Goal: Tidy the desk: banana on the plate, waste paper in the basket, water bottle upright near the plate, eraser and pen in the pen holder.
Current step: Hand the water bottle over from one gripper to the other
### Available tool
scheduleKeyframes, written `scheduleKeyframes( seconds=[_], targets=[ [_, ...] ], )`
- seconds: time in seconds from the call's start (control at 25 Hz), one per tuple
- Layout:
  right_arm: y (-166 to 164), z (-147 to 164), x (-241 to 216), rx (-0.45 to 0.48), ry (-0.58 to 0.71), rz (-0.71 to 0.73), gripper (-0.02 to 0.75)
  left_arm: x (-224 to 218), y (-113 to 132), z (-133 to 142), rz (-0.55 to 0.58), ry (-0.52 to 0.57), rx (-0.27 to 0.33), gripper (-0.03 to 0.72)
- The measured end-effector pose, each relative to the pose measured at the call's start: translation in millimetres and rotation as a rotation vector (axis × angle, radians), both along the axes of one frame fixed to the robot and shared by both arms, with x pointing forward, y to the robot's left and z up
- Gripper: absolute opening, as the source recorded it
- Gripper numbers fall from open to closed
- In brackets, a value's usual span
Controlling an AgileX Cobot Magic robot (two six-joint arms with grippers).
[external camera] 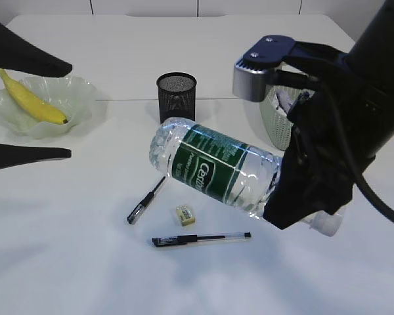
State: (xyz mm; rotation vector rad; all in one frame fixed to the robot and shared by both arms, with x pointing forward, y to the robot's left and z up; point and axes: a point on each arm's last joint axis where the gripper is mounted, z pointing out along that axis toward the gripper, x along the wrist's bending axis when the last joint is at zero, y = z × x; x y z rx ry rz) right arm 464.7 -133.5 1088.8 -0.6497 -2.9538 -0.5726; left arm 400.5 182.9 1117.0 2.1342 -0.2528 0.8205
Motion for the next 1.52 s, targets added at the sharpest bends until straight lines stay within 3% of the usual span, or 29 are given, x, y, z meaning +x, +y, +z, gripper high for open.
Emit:
scheduleKeyframes(
  seconds=[0.24, 0.4, 0.6, 0.8, 1.24, 1.52],
  targets=[
    [7, 17, 7, 0.053, -0.004, -0.074, 0.312, -4, -16, 2, -0.040, -0.138, 0.057, 0.538],
    [16, 14, 18, 0.067, 0.033, -0.115, 0.312, 0, -27, 3, -0.021, -0.224, 0.060, 0.538],
    [19, 14, 22, 0.075, 0.056, -0.155, 0.312, 22, -38, -11, 0.037, -0.247, 0.101, 0.538],
    [21, 16, 21, 0.099, 0.080, -0.185, 0.312, 24, -51, -21, -0.001, -0.291, 0.158, 0.538],
    [24, 16, 21, 0.129, 0.134, -0.245, 0.312, 24, -69, -24, -0.008, -0.353, 0.149, 0.573],
    [28, 15, 21, 0.153, 0.167, -0.255, 0.312, 12, -80, -26, -0.095, -0.383, 0.176, 0.582]
  ],
)
